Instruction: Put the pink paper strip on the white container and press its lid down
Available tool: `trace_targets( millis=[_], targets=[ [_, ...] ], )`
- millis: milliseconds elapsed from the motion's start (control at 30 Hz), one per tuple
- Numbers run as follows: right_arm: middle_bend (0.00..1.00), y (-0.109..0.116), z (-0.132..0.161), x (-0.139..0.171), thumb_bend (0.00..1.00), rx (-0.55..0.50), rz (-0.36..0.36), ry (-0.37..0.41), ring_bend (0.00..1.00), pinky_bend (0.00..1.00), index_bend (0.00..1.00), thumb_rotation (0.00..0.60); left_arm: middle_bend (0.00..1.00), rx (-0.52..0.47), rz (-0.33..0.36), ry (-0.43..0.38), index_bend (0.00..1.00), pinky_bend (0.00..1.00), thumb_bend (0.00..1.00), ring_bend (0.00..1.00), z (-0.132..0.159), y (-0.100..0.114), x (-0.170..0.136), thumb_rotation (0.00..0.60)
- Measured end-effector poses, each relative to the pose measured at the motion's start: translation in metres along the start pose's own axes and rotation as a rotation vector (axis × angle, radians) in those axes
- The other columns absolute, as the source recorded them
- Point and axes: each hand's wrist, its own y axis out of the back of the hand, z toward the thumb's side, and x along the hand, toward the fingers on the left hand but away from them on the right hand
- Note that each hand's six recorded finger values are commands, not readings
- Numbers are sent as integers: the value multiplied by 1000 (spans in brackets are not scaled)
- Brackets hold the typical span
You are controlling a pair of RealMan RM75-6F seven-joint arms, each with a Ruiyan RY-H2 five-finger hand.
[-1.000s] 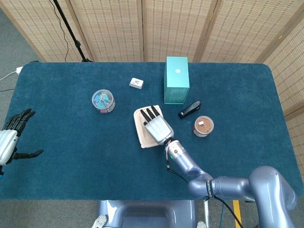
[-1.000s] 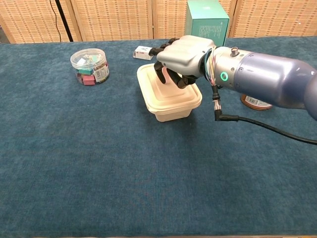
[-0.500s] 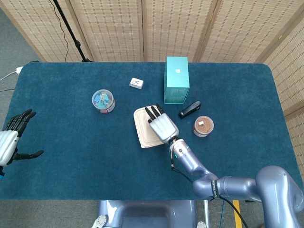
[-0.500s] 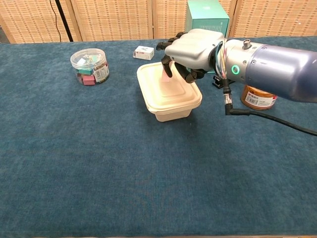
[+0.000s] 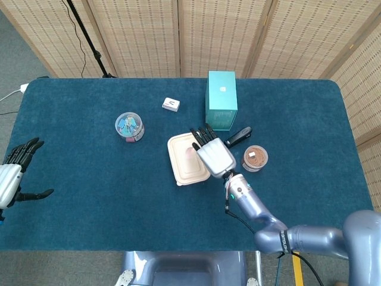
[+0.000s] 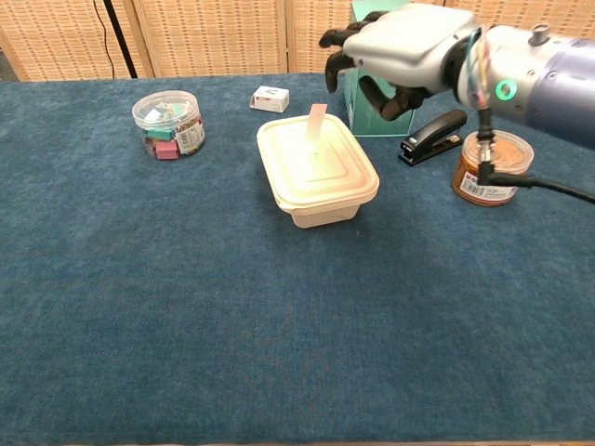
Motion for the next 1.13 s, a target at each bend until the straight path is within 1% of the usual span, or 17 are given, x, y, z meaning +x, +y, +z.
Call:
trace_targets(
  millis=[33, 67, 100, 233, 367, 567, 633, 733, 900, 1000, 1133],
  targets=[
    [0, 2, -5, 4, 143, -9, -8, -13, 0, 0, 8, 600, 0, 2, 1, -1, 0, 0, 0, 0, 0, 0, -1, 600],
    [0, 4, -10, 9, 63, -19, -15, -25, 0, 0, 1, 600, 0, 3, 1, -1, 0, 0, 0, 0, 0, 0, -1, 600],
    [0, 6, -15, 14, 6, -35, -24, -39, 0, 0, 0, 600, 0, 5, 2, -2, 0, 0, 0, 0, 0, 0, -2, 600],
    [0, 7, -25, 27, 0, -93, -36, -64, 0, 0, 0, 600, 0, 11, 9, -4, 0, 0, 0, 0, 0, -1, -4, 600],
    [0, 7, -41, 45, 0, -157, -50, -91, 0, 0, 0, 600, 0, 24, 35, -2, 0, 0, 0, 0, -2, 0, -10, 600],
    [0, -1, -76, 93, 0, -223, -90, -141, 0, 0, 0, 600, 0, 23, 80, 11, 0, 0, 0, 0, -8, 0, -22, 600],
    [0, -7, -91, 116, 0, -246, -101, -177, 0, 0, 0, 600, 0, 29, 96, 13, 0, 0, 0, 0, -10, -2, -26, 600],
    [0, -21, -113, 152, 0, -276, -99, -239, 0, 0, 0, 600, 0, 42, 96, 20, 0, 0, 0, 0, -14, -8, -32, 600],
    [0, -50, -144, 213, 0, -288, -58, -348, 0, 0, 0, 600, 0, 68, 90, 34, 0, 0, 0, 0, -23, -17, -35, 600],
    [0, -64, -157, 240, 0, -274, -37, -399, 0, 0, 0, 600, 0, 77, 90, 41, 0, 0, 0, 0, -27, -20, -34, 600],
    [0, -77, -166, 266, 0, -246, -20, -450, 0, 0, 0, 600, 0, 92, 96, 42, 0, 0, 0, 0, -28, -21, -34, 600]
  ],
)
